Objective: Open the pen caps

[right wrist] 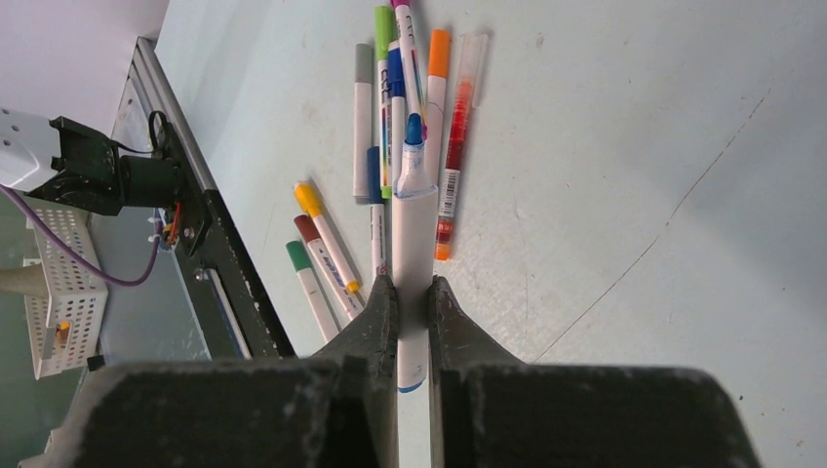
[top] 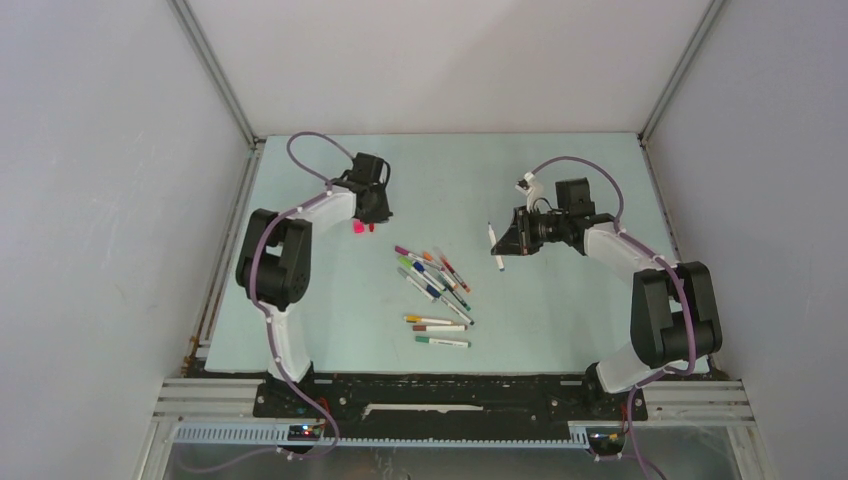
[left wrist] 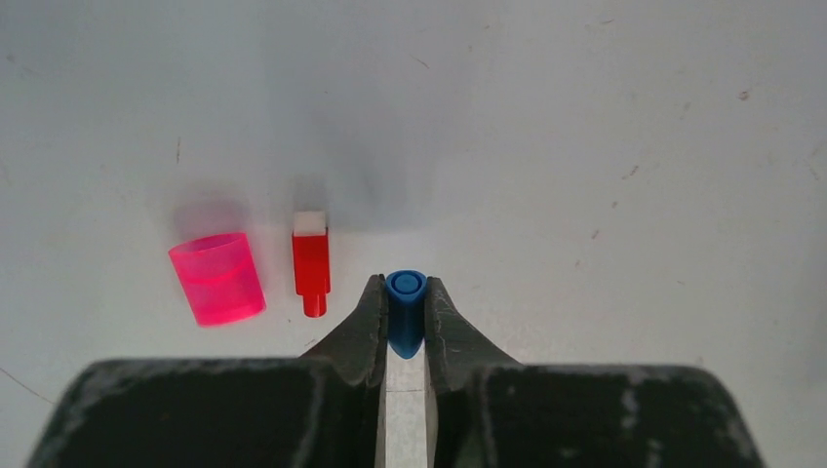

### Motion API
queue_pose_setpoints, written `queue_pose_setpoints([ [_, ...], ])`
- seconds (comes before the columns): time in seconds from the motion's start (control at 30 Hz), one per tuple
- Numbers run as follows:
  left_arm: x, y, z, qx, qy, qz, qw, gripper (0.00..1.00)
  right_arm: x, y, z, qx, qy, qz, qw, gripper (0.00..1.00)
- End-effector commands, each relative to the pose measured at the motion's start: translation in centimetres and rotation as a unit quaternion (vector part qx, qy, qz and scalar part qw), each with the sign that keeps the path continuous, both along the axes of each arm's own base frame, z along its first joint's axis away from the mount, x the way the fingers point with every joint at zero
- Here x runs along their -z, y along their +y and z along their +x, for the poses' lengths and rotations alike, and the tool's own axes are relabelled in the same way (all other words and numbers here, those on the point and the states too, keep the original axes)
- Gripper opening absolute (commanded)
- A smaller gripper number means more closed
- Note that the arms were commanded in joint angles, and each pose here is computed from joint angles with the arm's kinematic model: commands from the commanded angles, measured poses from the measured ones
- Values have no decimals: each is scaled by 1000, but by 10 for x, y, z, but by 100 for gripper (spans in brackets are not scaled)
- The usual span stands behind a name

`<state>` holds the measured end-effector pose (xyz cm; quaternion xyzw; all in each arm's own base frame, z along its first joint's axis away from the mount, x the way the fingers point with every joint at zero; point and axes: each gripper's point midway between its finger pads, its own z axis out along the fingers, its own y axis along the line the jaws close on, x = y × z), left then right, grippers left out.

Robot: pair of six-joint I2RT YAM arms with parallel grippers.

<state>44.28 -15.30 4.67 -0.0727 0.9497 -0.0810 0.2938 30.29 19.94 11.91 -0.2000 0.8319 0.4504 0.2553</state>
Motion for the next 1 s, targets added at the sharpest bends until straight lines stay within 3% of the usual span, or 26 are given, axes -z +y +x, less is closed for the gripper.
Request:
queue_pose_setpoints([
  [0.0, -2, 2, 11, 9, 0, 27, 1000, 15, -11, 0, 14, 1, -26, 2, 1000, 0],
  [0.3, -1, 0, 15, 13, 5, 27, 1000, 31, -13, -4, 13, -9, -32, -7, 999, 0],
  [0.6, -63, -6, 7, 33, -71, -12, 997, 42, -18, -16, 4, -86, -116, -59, 988, 2],
  [0.67, -79, -9, -4, 49, -99, -31, 993, 46, -16, -21, -2, -121, -141, -81, 979, 7],
  [0.83, -136, 0, -35, 49, -198, -65, 977, 59, -5, -50, 0, -163, -208, -184, 947, 6],
  [0.97, -168, 14, -65, 36, -259, -87, 961, 72, 10, -80, 10, -221, -268, -284, 894, 1],
])
